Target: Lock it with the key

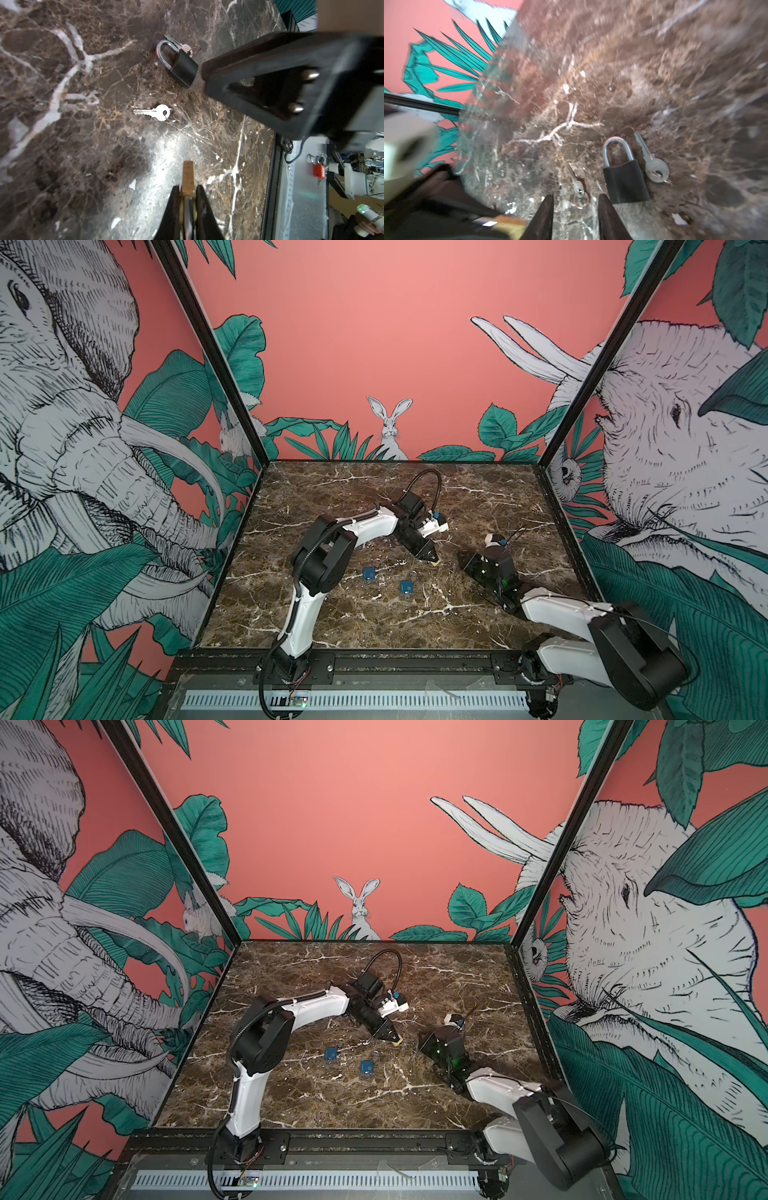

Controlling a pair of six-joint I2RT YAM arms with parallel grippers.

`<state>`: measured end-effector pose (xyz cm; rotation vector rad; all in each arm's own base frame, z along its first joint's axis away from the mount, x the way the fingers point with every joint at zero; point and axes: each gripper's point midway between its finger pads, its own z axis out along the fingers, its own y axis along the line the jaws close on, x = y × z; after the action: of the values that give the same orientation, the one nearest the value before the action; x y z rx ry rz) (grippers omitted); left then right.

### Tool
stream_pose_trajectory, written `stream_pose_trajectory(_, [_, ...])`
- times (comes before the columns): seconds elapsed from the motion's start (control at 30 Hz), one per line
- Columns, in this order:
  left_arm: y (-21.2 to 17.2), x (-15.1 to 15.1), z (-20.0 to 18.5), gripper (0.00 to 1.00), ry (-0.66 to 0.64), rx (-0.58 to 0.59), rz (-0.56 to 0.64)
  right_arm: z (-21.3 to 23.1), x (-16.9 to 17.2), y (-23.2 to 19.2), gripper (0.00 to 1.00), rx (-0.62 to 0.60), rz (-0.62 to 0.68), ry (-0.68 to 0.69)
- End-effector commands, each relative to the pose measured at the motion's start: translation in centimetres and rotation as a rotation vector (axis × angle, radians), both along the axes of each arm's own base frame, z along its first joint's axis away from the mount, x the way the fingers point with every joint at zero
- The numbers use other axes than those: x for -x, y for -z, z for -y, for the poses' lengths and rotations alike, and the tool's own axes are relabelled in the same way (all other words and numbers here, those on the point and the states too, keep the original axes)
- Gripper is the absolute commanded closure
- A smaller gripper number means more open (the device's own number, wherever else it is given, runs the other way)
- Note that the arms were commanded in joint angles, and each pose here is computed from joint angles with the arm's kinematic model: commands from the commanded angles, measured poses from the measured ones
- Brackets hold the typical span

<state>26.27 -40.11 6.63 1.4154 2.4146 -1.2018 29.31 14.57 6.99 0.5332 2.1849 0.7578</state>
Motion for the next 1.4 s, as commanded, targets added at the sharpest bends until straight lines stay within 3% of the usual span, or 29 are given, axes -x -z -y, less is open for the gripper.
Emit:
stream_pose_trajectory(0.0, [0.9, 0.7, -0.6, 1.0, 0.078, -0.048, 0.004, 0.9, 0.6, -0.9, 0.65, 0.067, 0.013, -0.002])
stream_pose_trajectory(0.33, [2.9, 0.1, 1.0, 1.0, 0.146, -0.042, -0.051, 0.3, 1.2, -2.2, 0.65, 0.031, 0.038, -0.043])
stream_pose_trajectory(0.37, [3.0, -0.1, 1.1, 0.93, 0.154, -0.047, -0.05, 0.2, 1.2, -2.2, 0.64, 0.03, 0.036, -0.049])
stream_pose_trajectory(0.47, [3.4, -1.0, 1.1, 0.56, 0.169, -0.072, -0.035, -0.2, 1.1, -2.3, 0.63, 0.024, 0.033, -0.062])
stream_pose_trajectory(0.5, [3.4, -1.6, 1.0, 0.31, 0.166, -0.087, -0.021, -0.3, 1.0, -2.4, 0.63, 0.019, 0.036, -0.067])
stream_pose_trajectory(0.53, [3.4, -2.3, 1.0, 0.22, 0.159, -0.095, -0.006, -0.4, 1.0, -2.5, 0.63, 0.015, 0.039, -0.068])
stream_pose_trajectory(0.7, [1.0, -7.5, 0.2, 0.05, 0.05, -0.081, 0.09, -0.5, 0.9, -2.9, 0.63, 0.021, 0.046, -0.077])
stream_pose_trajectory(0.83, [-2.0, -11.9, -0.7, 0.03, -0.07, -0.093, 0.261, -0.7, 0.8, -3.5, 0.63, 0.03, 0.055, -0.097])
stream_pose_trajectory(0.9, [-4.1, -14.6, -1.3, 0.03, -0.196, -0.103, 0.398, -1.5, 0.8, -4.0, 0.63, 0.054, 0.048, -0.154])
stream_pose_trajectory(1.0, [-8.5, -15.4, -2.2, 0.03, -0.31, -0.013, 0.559, -2.9, 1.1, -4.6, 0.64, 0.098, 0.013, -0.243])
stream_pose_trajectory(1.1, [-12.2, -14.2, -4.0, 0.03, -0.43, 0.064, 0.629, -4.2, 1.9, -5.4, 0.64, 0.17, 0.005, -0.296])
stream_pose_trajectory(1.23, [-13.5, -11.0, -8.3, 0.03, -0.621, 0.098, 0.619, -5.6, 3.5, -5.5, 0.59, 0.307, 0.004, -0.363])
stream_pose_trajectory(1.37, [-13.9, -7.5, -13.7, 0.03, -0.837, 0.053, 0.613, -6.0, 5.5, -5.2, 0.54, 0.492, -0.029, -0.386])
